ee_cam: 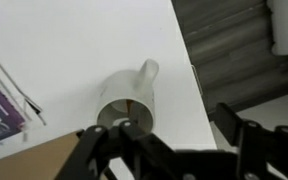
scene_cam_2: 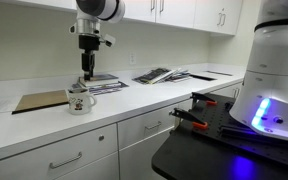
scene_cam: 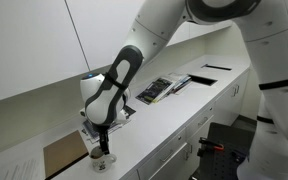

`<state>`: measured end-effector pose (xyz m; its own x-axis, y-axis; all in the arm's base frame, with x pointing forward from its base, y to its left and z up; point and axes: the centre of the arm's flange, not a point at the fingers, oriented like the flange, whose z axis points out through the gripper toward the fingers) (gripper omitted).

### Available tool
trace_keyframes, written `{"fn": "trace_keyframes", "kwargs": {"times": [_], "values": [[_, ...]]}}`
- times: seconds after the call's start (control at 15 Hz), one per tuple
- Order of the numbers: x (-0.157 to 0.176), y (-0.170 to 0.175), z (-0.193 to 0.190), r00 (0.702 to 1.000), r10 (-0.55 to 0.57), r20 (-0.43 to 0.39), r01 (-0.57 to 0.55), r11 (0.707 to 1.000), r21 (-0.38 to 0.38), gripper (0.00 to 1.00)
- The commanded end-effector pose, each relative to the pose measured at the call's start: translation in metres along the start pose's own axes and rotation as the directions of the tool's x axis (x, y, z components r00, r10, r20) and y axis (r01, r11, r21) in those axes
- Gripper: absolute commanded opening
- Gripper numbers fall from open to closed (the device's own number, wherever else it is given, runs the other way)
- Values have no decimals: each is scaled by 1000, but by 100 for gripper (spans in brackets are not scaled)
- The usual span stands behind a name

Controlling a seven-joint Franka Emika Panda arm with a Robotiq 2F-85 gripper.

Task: Remove the pen from the mug and put it on the counter

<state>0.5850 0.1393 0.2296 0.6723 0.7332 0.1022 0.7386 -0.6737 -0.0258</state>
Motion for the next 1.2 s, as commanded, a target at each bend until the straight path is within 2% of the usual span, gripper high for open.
{"fn": "trace_keyframes", "kwargs": {"times": [0.0,0.07,0.2,0.27,0.87,1.07,1.13], "values": [[22,24,15,997,-71,-35,73,995,67,68],[26,28,19,996,-76,-42,79,995,67,61],[33,36,24,995,-83,-52,86,994,63,62],[37,39,26,995,-87,-57,90,994,63,66],[55,59,53,993,-98,-60,102,991,84,62],[55,63,62,994,-96,-51,101,989,105,57],[55,65,66,994,-100,-48,105,988,115,53]]}}
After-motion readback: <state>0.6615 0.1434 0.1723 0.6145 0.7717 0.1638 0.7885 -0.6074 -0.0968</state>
